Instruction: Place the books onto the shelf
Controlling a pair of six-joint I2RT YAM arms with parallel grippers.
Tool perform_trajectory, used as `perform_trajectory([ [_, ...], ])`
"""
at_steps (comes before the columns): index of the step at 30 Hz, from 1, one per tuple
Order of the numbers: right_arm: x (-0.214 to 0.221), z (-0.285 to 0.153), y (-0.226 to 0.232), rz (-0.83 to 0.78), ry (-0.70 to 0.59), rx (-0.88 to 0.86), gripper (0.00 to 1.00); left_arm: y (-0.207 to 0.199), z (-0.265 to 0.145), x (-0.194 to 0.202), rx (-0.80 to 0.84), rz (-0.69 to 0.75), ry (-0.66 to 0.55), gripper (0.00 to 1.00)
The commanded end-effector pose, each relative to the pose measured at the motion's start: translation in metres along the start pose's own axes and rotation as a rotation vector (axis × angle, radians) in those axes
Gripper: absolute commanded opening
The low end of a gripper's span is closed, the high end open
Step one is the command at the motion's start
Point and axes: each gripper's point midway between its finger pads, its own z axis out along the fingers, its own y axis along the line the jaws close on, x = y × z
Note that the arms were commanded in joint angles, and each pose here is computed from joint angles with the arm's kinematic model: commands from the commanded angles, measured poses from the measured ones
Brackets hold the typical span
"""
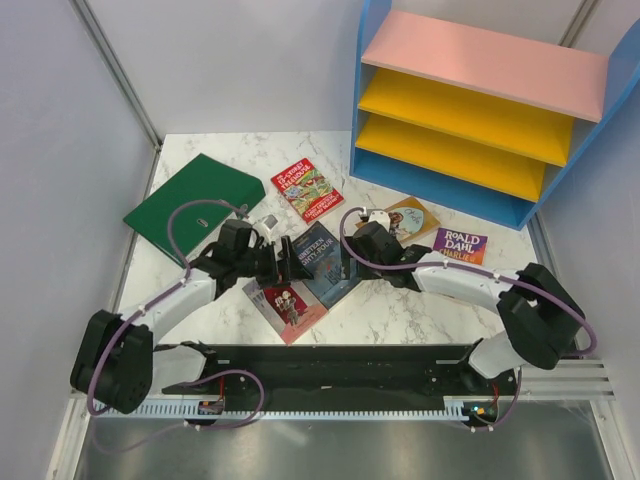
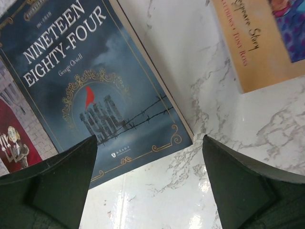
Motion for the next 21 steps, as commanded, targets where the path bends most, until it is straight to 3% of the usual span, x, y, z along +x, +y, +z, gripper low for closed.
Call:
perform_trajectory([
  [1, -0.005, 0.012, 0.015, 0.007, 0.026, -0.066, 0.98, 0.001, 0.018, -0.01, -0.044, -0.042, -0.033, 1.0],
  [4, -0.01, 0.026, 0.006, 0.027, 0.047, -0.067, 0.98, 0.006, 0.029, -0.012, -0.071, -0.072, -0.009, 1.0],
  [11, -0.022, 0.052, 0.028, 0.059, 0.111, -0.308, 0.98, 0.022, 0.062, -0.007, -0.154, -0.154, 0.056, 1.0],
  [15, -0.012, 0.044, 0.059, 0.083, 0.159, -0.507, 0.93, 0.031, 0.078, -0.002, -0.195, -0.189, 0.078, 1.0],
  [21, -0.01, 0.017, 0.072, 0.114, 0.152, -0.625, 0.87, 0.04, 0.092, 0.001, -0.225, -0.224, 0.087, 0.99],
])
